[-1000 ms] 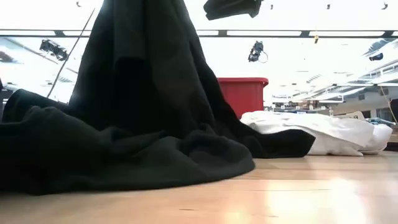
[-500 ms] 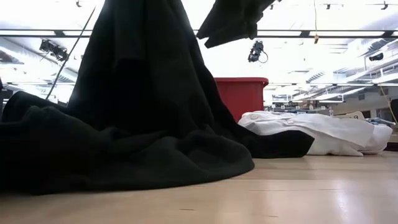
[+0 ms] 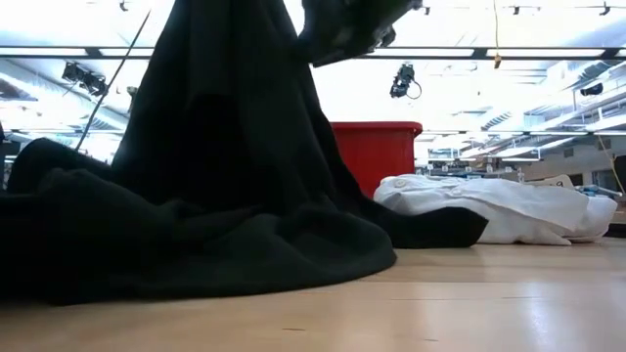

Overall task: Fold laundry
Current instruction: Fold the black shirt

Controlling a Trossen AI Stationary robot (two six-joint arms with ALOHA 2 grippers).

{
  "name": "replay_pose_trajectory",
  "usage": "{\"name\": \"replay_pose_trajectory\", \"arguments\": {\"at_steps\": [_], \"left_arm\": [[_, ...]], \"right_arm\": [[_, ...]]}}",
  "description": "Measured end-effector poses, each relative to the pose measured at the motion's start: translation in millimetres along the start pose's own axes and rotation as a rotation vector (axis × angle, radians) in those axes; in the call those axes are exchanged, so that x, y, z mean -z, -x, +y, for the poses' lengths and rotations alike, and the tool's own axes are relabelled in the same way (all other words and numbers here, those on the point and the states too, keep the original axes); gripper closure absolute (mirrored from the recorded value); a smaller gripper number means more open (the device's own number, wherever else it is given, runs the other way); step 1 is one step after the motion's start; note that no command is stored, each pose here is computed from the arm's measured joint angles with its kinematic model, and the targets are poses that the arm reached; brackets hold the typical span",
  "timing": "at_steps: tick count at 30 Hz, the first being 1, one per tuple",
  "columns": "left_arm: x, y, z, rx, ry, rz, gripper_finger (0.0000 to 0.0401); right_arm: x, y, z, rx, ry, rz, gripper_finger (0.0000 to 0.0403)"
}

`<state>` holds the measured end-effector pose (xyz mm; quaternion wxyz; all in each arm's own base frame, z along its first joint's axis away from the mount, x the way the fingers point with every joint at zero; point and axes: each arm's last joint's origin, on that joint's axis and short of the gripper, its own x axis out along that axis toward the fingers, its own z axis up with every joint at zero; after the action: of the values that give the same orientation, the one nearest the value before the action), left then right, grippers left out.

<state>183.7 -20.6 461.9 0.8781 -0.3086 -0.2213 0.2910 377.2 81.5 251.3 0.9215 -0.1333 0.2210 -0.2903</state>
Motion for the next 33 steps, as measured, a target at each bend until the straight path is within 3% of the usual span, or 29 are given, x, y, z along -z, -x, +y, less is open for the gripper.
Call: {"name": "replay_pose_trajectory", "arguments": {"at_steps": [5, 12, 24, 29, 33], "left_arm": [[1, -4, -5, 0.010, 0.011, -0.045, 0.0397], [-1, -5, -6, -0.016, 0.012, -0.077, 0.0397], [-1, -5, -7, -0.018, 0.032, -0.090, 0.0397], [0, -5, -7, -0.015, 0.029, -0.088, 0.0397], [-1, -5, -7, -0.016, 0.016, -0.090, 0.0397]], "right_arm": [[14, -12, 12, 0.029, 0.022, 0.033, 0.0117], [5, -15, 18, 0.061, -0.048, -0.067, 0.0130], [15, -61, 2, 0.197, -0.008, -0.071, 0.0132], [-3, -65, -17, 0.331, -0.039, -0.152, 0.0135], [-11, -63, -28, 0.486, 0.036, -0.136, 0.0135]]}}
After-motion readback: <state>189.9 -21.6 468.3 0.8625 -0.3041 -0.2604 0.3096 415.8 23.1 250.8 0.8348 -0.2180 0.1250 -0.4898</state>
